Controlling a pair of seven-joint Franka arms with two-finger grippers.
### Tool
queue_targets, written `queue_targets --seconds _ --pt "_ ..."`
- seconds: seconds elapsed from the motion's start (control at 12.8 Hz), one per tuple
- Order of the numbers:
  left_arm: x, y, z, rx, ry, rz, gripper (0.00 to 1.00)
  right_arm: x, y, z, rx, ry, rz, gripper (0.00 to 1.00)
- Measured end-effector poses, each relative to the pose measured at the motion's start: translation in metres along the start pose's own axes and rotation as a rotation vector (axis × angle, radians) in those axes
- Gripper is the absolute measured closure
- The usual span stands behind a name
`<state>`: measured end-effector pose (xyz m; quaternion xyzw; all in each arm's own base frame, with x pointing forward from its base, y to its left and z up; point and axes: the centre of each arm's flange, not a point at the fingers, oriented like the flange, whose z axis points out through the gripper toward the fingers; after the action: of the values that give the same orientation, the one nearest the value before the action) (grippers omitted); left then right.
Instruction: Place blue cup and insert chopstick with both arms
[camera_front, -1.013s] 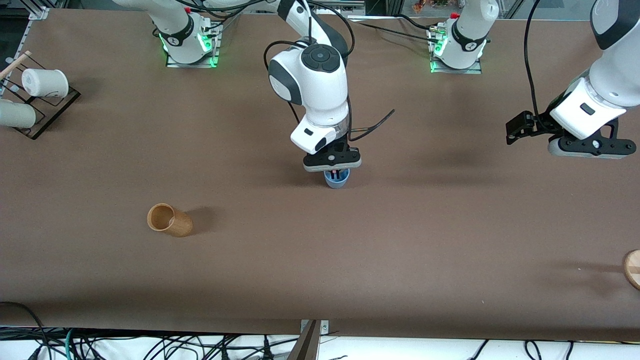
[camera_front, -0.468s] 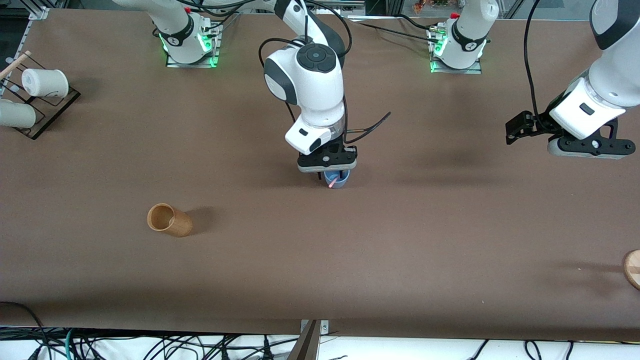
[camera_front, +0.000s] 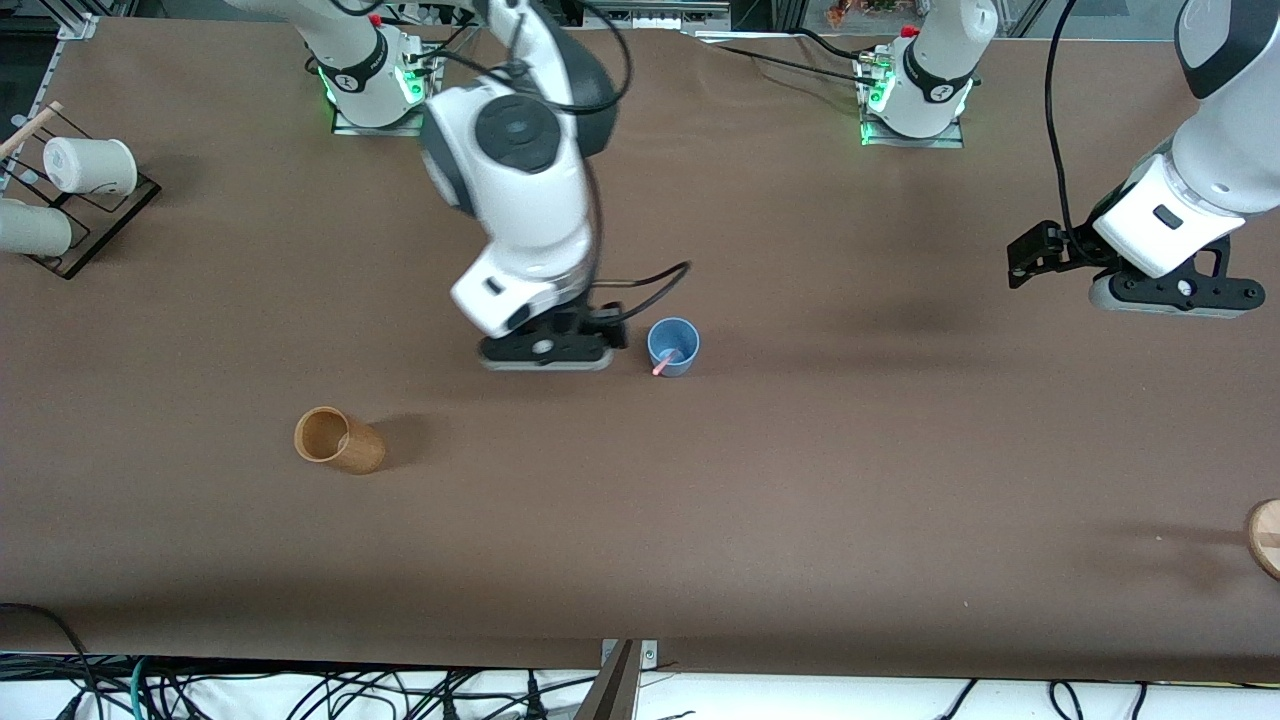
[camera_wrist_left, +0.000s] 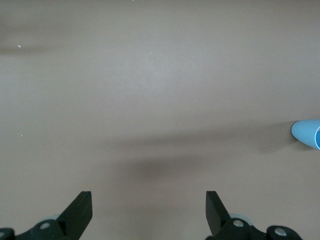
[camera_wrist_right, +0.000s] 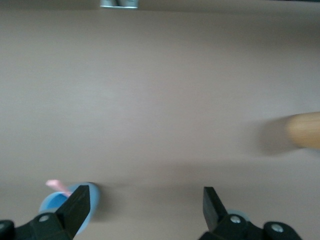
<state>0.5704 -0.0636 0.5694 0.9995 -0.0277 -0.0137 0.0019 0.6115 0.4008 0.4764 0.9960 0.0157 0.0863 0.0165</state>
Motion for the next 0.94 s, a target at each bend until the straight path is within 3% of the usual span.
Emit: queue_targets --seconds 0.47,0.7,0.94 --pt "0.000 0.000 0.000 0.000 0.000 0.000 0.00 0.035 0.189 -0.034 0.018 -0.160 -0.156 0.00" --pt "0.000 0.000 0.000 0.000 0.000 0.000 0.00 0.018 0.262 -0.050 0.045 -0.195 -0.215 0.00" --pt "0.000 0.000 0.000 0.000 0.000 0.000 0.00 -0.012 0.293 -0.070 0.071 -0.204 -0.216 0.00"
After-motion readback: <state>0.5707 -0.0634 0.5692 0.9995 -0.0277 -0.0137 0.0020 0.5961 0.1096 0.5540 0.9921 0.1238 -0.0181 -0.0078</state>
